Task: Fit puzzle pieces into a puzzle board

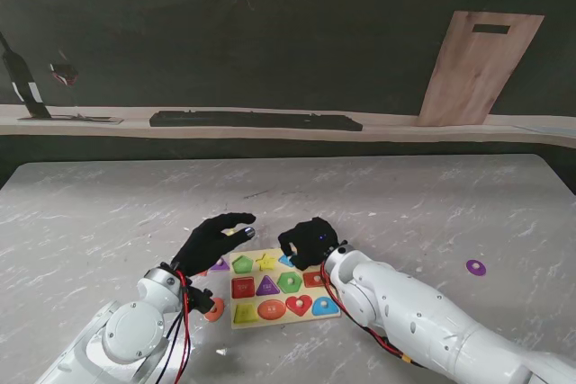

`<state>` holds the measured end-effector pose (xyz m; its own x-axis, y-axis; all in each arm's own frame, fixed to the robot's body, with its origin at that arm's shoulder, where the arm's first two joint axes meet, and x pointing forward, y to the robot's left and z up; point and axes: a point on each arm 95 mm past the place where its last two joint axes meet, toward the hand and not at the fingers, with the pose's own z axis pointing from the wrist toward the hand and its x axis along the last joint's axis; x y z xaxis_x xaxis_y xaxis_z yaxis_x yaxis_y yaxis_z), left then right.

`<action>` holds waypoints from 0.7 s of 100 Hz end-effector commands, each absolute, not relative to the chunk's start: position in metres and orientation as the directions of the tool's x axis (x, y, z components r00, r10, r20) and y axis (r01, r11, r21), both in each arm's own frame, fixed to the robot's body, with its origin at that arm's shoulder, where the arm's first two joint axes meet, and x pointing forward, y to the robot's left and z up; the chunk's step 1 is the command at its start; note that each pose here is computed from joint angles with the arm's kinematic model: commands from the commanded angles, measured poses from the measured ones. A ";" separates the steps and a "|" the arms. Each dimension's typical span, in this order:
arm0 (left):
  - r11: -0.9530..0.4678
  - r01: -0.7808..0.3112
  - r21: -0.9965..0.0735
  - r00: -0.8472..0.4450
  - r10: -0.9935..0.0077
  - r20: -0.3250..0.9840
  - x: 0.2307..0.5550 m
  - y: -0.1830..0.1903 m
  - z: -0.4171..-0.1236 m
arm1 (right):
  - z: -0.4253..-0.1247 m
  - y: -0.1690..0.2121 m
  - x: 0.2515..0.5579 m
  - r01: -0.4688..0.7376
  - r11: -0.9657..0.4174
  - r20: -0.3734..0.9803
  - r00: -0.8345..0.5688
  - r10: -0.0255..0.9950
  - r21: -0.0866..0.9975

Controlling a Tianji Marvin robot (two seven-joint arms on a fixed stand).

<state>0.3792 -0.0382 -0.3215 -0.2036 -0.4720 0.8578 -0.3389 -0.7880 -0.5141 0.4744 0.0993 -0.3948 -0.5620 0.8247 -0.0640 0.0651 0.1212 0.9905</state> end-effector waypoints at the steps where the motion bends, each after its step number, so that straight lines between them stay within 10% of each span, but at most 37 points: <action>1: -0.787 -0.343 -0.513 -0.204 -0.471 0.859 0.378 -0.038 -0.322 | -0.405 0.097 0.468 0.082 0.136 -0.067 -0.565 0.822 0.987; 70: -0.789 -0.339 -0.513 -0.206 -0.470 0.858 0.377 -0.039 -0.321 | -0.401 0.092 0.462 0.148 0.194 -0.077 -0.571 0.818 0.970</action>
<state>0.3781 -0.0380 -0.3216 -0.2045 -0.4739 0.8565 -0.3360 -0.7879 -0.5162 0.4698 0.0977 -0.3880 -0.5709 0.8183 -0.0672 0.1254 0.1678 0.9778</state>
